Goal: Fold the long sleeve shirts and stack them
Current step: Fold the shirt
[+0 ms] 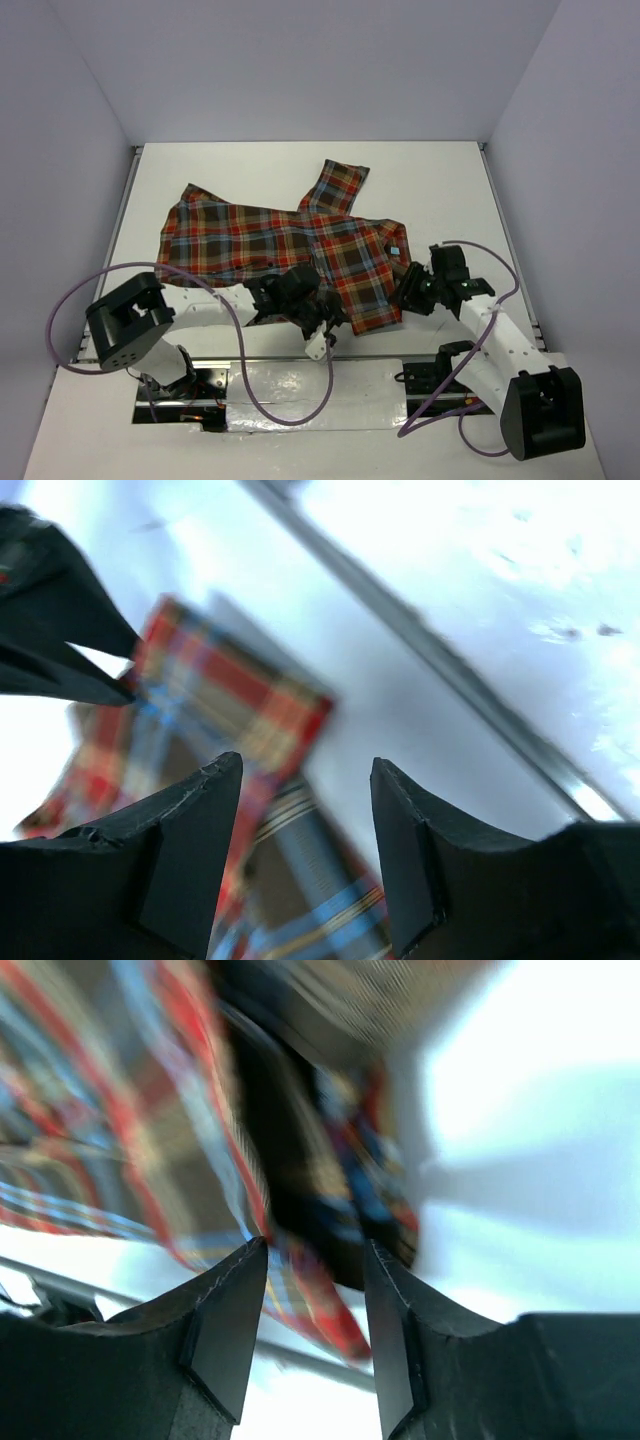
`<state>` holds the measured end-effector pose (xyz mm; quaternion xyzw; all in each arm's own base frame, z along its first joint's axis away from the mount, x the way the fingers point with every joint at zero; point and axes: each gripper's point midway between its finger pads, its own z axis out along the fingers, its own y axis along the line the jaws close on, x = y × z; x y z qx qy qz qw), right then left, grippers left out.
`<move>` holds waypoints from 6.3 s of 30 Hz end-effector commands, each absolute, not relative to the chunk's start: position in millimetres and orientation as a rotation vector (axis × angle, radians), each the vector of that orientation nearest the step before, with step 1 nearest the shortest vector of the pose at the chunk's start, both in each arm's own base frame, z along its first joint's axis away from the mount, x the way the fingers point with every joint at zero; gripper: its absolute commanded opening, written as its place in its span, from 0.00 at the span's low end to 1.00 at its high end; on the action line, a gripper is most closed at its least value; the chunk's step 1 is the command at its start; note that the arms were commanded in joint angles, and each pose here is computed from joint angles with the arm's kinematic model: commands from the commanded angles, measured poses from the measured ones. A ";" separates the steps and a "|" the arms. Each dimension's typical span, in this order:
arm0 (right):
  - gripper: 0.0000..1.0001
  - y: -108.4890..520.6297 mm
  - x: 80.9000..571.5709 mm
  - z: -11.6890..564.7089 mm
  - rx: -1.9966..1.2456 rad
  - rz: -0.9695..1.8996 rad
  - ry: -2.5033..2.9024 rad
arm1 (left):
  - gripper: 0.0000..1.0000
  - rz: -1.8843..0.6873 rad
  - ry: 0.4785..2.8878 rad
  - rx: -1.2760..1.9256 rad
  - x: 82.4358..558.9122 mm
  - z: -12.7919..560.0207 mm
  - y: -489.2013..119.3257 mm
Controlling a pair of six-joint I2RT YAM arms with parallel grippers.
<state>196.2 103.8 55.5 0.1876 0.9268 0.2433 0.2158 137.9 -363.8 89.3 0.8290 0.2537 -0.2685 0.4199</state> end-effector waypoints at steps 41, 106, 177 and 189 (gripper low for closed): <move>0.00 114.7 154.7 47.0 0.557 0.758 2.657 | 0.00 -0.586 0.693 1.966 152.7 105.6 -427.6; 0.61 68.6 368.8 77.7 0.818 0.718 2.424 | 0.00 -1.026 0.941 1.964 103.9 82.7 -387.6; 0.64 127.5 182.0 11.3 0.735 0.795 2.683 | 0.00 -0.879 0.971 1.768 168.4 80.6 -400.4; 0.00 120.6 162.0 54.3 0.674 0.759 2.700 | 0.00 -0.985 1.033 1.742 155.4 114.2 -397.7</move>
